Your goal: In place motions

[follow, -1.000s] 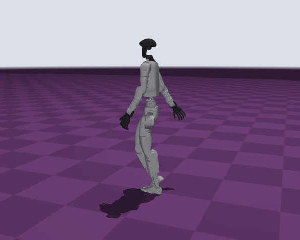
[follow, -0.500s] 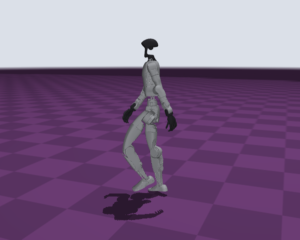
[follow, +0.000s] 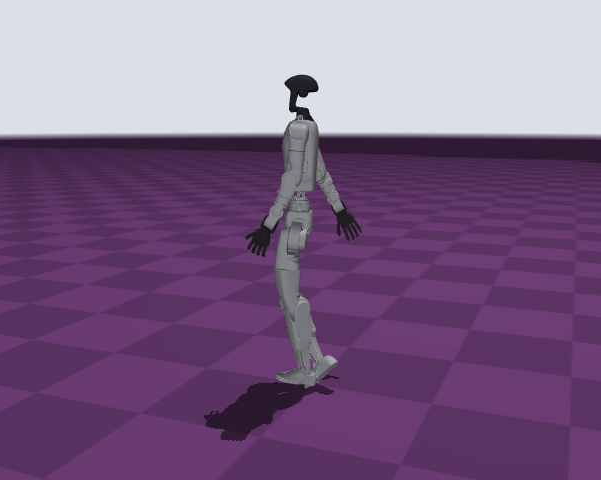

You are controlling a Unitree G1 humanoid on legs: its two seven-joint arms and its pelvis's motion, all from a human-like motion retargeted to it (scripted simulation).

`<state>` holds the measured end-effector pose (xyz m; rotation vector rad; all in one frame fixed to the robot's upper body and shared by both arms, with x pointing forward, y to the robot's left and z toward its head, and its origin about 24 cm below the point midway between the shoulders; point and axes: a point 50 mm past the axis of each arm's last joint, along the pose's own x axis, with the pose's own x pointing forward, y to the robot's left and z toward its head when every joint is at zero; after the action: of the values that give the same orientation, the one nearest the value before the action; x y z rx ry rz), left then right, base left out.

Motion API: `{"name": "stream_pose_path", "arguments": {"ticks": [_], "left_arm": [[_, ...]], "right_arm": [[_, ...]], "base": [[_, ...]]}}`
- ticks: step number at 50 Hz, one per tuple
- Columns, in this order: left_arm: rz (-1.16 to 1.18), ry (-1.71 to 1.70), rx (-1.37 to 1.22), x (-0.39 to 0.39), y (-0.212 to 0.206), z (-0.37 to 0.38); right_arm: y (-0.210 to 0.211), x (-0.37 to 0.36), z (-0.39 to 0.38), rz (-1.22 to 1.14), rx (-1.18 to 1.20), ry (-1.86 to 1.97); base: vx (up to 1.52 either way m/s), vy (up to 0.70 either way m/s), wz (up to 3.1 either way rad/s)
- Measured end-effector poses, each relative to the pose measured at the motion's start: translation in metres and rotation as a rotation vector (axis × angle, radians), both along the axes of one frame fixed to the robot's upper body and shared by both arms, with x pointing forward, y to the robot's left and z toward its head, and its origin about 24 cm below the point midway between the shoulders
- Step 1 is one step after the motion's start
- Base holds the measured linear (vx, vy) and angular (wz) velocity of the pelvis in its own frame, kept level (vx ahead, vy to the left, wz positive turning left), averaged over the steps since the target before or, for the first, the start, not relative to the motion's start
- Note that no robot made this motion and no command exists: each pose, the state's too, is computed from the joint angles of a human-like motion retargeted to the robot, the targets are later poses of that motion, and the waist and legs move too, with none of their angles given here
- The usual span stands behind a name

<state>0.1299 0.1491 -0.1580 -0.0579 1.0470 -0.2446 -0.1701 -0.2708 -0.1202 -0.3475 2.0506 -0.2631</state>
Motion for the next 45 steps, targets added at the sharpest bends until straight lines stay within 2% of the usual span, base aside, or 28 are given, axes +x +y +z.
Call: {"name": "stream_pose_path", "arguments": {"ticks": [2,5,8,10,14,17,20,25,28,31,34,36,38,41,45], "left_arm": [[0.141,0.239,0.021,-0.078,0.009,-0.019],[0.352,0.545,0.022,-0.171,0.023,-0.021],[0.525,0.871,0.027,-0.270,0.021,0.003],[0.635,1.086,0.013,-0.315,0.012,0.025],[0.940,1.077,0.124,-0.355,0.024,0.047],[1.031,1.044,0.192,-0.362,0.039,0.052],[1.042,1.040,0.254,-0.354,0.056,0.050],[0.808,0.906,0.181,-0.290,0.052,0.015],[0.698,0.752,0.157,-0.237,0.041,-0.006],[0.543,0.537,0.171,-0.155,0.033,-0.022],[0.324,0.109,0.017,-0.014,0.022,-0.008],[0.134,-0.200,-0.059,0.081,0.023,0.036],[-0.008,-0.443,-0.031,0.144,0.031,0.087],[-0.051,-0.652,0.070,0.182,0.032,0.132],[-0.089,-0.697,0.111,0.184,0.020,0.136]], "right_arm": [[0.002,0.068,-0.027,0.174,0.064,-0.166],[0.022,0.228,-0.045,0.530,0.164,-0.570],[0.059,0.362,-0.009,0.814,0.254,-0.916],[0.086,0.430,0.034,0.942,0.208,-1.148],[0.125,0.498,0.118,1.002,0.171,-1.613],[0.128,0.516,0.166,1.076,0.127,-1.814],[0.124,0.520,0.183,1.183,0.050,-1.831],[0.119,0.463,0.091,1.057,0.206,-1.559],[0.096,0.367,0.006,0.938,0.329,-1.143],[0.048,0.247,-0.041,0.787,0.305,-0.688],[0.008,0.164,-0.044,0.581,0.194,-0.381],[-0.011,0.122,-0.035,0.379,0.140,-0.239],[-0.021,0.083,-0.021,0.171,0.113,-0.083],[-0.030,0.016,0.008,-0.050,-0.018,0.093],[-0.018,-0.043,0.033,-0.177,-0.183,0.127]], "base": [[-0.17,0.02,-0.24],[-0.42,-0.09,-1.42],[-0.18,-0.14,-2.36],[-0.47,-0.12,-0.58],[0.01,-0.02,-0.25],[0.08,-0.07,-0.06],[0.03,-0.10,1.01],[0.23,0.12,1.11],[0.47,0.22,0.25],[0.26,0.31,0.67],[-0.49,0.31,1.57],[-0.68,0.39,0.95],[-0.41,0.42,0.71],[0.14,0.21,-0.24],[0.28,-0.20,-0.38]]}}
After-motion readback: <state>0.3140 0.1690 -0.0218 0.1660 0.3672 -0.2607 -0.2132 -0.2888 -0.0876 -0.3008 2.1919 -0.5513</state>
